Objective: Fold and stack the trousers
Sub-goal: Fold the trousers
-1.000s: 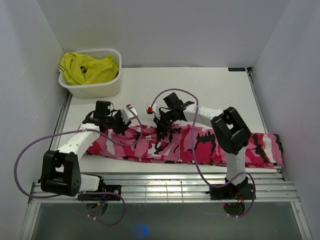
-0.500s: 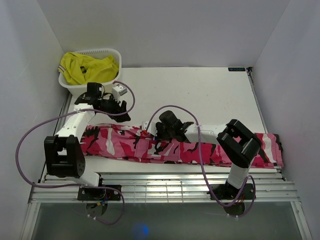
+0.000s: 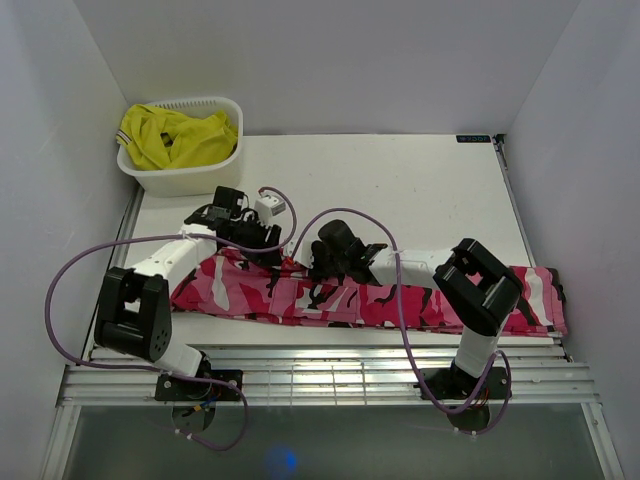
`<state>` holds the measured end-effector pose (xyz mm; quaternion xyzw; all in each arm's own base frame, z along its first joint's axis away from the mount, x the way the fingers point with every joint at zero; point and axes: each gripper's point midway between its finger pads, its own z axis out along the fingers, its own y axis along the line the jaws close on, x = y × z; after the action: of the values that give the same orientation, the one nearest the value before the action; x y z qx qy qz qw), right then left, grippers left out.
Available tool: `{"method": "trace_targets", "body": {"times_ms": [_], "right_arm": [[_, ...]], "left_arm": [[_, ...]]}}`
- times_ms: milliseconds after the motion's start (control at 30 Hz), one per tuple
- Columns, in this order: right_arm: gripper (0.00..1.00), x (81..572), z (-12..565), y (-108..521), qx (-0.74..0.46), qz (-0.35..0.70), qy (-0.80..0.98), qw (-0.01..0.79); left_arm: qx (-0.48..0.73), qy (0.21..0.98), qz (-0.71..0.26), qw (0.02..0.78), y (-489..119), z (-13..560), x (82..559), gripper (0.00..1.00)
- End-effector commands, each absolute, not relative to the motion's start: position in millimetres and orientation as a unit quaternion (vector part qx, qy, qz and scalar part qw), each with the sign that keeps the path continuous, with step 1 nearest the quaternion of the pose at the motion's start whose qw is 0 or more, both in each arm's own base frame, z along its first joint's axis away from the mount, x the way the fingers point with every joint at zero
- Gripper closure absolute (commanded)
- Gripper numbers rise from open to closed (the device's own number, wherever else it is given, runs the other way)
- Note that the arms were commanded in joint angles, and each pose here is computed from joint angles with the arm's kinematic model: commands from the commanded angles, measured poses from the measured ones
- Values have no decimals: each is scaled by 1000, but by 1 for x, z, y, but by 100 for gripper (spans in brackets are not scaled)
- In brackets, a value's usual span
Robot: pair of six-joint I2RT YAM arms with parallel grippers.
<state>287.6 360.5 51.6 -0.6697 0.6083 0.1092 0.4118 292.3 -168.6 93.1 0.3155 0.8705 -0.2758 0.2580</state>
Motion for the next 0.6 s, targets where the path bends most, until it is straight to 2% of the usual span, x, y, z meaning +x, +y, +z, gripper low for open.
{"method": "trace_targets", "body": {"times_ms": [0, 200, 433, 567], "right_arm": [[92, 294, 66, 374, -663, 116, 599, 434], [92, 292, 65, 373, -667, 118, 597, 430], [92, 292, 64, 373, -667, 118, 597, 430], [92, 293, 62, 374, -668, 116, 598, 428]], "left_arm": [[303, 873, -238, 299, -167, 95, 314, 40], [319, 864, -229, 316, -168, 93, 323, 41], [328, 870, -255, 267, -172, 63, 307, 42], [329, 870, -262, 258, -172, 55, 299, 47]]}}
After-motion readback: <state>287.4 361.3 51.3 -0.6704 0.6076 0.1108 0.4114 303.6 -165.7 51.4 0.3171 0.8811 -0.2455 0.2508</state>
